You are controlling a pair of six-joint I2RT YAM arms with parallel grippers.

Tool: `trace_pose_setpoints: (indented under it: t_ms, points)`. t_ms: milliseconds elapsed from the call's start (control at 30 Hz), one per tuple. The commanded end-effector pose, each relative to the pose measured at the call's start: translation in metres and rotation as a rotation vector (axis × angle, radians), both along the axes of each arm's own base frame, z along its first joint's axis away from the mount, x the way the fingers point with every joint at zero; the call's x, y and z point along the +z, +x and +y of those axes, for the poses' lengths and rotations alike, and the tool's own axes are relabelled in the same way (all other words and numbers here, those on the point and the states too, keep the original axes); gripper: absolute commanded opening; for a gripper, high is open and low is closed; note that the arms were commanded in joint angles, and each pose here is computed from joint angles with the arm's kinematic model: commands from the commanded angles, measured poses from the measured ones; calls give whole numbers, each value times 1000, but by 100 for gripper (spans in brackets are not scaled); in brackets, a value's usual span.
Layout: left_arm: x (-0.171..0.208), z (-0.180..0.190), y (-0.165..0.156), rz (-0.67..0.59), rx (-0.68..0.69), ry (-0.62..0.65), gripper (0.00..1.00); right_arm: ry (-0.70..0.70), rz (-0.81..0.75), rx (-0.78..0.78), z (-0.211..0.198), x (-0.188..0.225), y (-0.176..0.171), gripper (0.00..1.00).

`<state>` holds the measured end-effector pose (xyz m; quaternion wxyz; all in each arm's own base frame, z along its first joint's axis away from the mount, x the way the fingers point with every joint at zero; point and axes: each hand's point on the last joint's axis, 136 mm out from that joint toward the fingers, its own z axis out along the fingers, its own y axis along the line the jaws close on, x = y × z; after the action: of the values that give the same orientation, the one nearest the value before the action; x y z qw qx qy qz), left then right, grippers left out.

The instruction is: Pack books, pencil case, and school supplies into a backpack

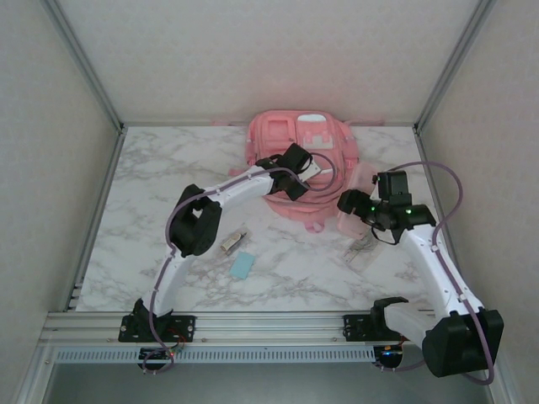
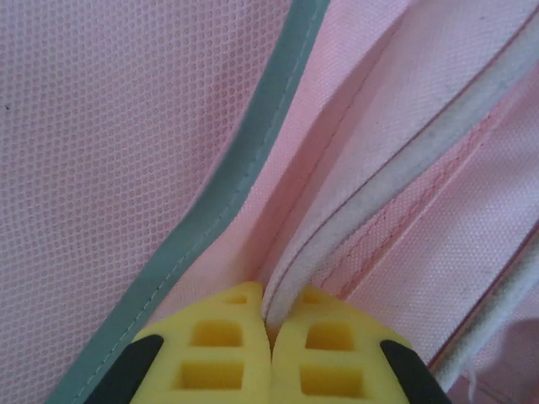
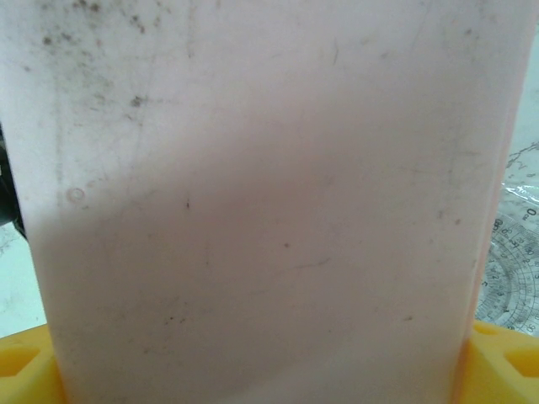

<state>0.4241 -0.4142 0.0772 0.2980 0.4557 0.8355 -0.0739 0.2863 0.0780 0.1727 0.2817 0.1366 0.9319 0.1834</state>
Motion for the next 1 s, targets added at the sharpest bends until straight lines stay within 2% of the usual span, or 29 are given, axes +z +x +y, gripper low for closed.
trace_pose_setpoints:
  t_ms: [0,233,400,500,733,967]
  points:
    - [12,17,31,-67,114,-3,0,-2,-18,-13,-6,6,-4,52]
    - [105,17,10,88,191,-269,0,-20,-1,-26,-14,2,0,52]
    - [160,28,8,314,270,-543,0,16,2,-13,-7,-1,12,51]
    - [183,26,6,428,269,-671,0,63,-3,-2,2,1,24,51]
    - [219,16,-4,532,247,-799,0,263,-28,14,35,12,65,47]
    - [235,8,-7,576,235,-867,0,368,-39,35,79,14,113,48]
